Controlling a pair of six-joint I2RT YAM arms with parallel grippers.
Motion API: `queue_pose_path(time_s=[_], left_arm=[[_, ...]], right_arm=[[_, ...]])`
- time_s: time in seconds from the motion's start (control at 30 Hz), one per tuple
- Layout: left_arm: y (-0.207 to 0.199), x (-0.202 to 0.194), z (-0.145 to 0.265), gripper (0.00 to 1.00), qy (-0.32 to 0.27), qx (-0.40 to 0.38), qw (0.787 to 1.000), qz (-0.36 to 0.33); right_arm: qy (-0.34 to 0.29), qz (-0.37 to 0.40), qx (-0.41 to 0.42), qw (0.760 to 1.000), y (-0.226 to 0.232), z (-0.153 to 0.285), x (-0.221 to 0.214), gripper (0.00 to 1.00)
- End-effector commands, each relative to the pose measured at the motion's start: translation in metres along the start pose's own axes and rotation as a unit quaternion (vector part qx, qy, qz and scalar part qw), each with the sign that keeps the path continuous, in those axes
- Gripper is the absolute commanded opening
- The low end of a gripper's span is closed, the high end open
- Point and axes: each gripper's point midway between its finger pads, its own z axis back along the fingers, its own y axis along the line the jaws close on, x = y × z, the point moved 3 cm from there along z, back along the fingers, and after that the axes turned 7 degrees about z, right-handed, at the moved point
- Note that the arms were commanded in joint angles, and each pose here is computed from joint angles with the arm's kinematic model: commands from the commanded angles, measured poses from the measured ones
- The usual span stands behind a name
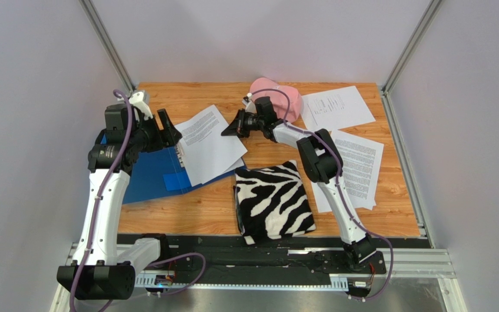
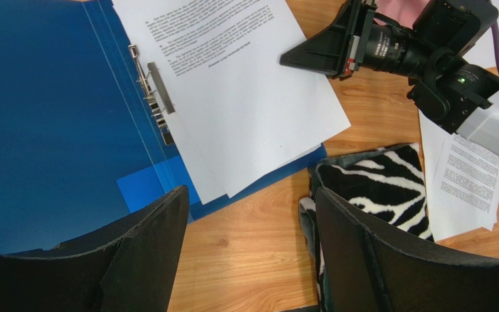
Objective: Put the files into the folder
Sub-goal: Place the file in the spring clip on the folder.
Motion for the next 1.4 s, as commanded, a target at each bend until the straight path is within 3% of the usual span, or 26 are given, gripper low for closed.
queue_pose_path(time_s=[0.0,0.7,1.37], left_arm=[[-0.004,0.005,-0.001,0.80,-0.015,-0.014,1.000,0.002],[-0.005,0.003,0.002,0.79,-0.015,-0.020,1.000,-0.001],[-0.007,0.000,0.004,0.79,-0.013,-0.030,0.999,-0.001]], right_arm=[[-0.022,0.017,0.004,1.000,0.007,-0.003,0.010,0.00],[-0.048,-0.008,-0.031,0.998,-0.004,-0.006,-0.008,0.00],[-0.048,0.055,-0.049,0.996,0.036,-0.004,-0.004,0.01]])
